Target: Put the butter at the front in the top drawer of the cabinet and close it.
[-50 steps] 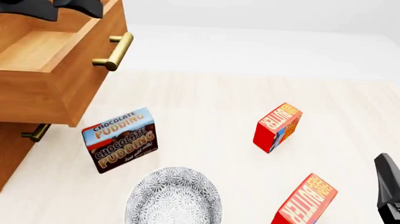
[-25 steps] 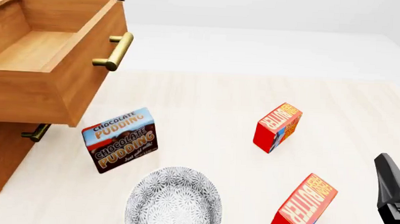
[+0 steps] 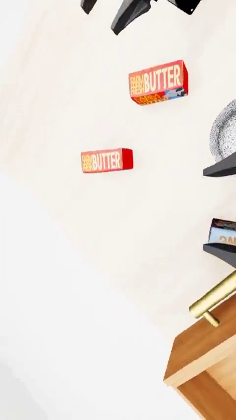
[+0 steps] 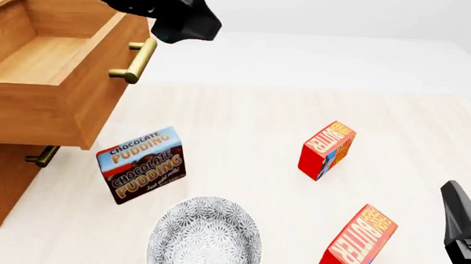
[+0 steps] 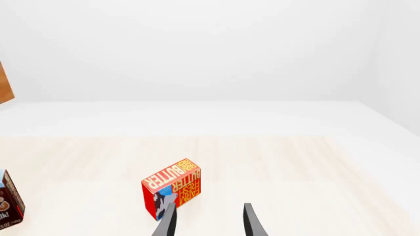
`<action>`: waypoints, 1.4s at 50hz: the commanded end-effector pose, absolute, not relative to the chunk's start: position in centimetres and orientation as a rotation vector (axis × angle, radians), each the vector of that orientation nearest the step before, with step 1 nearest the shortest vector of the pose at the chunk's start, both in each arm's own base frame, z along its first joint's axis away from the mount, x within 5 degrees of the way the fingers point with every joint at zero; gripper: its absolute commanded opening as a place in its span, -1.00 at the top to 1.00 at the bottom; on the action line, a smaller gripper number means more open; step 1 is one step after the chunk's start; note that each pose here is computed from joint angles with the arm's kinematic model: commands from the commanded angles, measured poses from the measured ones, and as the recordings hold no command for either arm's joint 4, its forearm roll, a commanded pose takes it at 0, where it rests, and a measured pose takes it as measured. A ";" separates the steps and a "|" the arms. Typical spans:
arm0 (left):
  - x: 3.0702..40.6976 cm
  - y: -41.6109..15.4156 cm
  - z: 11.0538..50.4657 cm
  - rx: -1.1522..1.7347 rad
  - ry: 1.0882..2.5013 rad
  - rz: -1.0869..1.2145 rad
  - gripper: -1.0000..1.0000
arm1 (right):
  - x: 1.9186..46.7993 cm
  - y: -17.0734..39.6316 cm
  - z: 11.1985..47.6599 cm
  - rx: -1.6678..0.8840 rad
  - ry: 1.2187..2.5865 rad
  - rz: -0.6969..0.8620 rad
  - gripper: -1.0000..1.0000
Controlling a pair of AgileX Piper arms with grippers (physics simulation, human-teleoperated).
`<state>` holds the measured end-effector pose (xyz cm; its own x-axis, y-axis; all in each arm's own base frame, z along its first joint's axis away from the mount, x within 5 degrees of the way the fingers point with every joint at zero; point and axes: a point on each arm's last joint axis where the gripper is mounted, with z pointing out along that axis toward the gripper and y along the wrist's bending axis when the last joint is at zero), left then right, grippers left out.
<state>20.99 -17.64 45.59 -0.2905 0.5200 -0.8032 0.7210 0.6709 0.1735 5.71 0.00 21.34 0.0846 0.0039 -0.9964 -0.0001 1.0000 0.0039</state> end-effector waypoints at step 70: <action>30.3 -33.2 33.3 0.866 2.046 -0.484 -1.00 | 5.7 0.0 21.3 0.002 1.486 0.002 -1.00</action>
<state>29.59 -32.32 35.20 -0.3745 0.4352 -0.8188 0.7444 0.6676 0.0144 5.71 0.00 21.34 0.0845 0.0039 -0.9964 -0.0001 1.0000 0.0039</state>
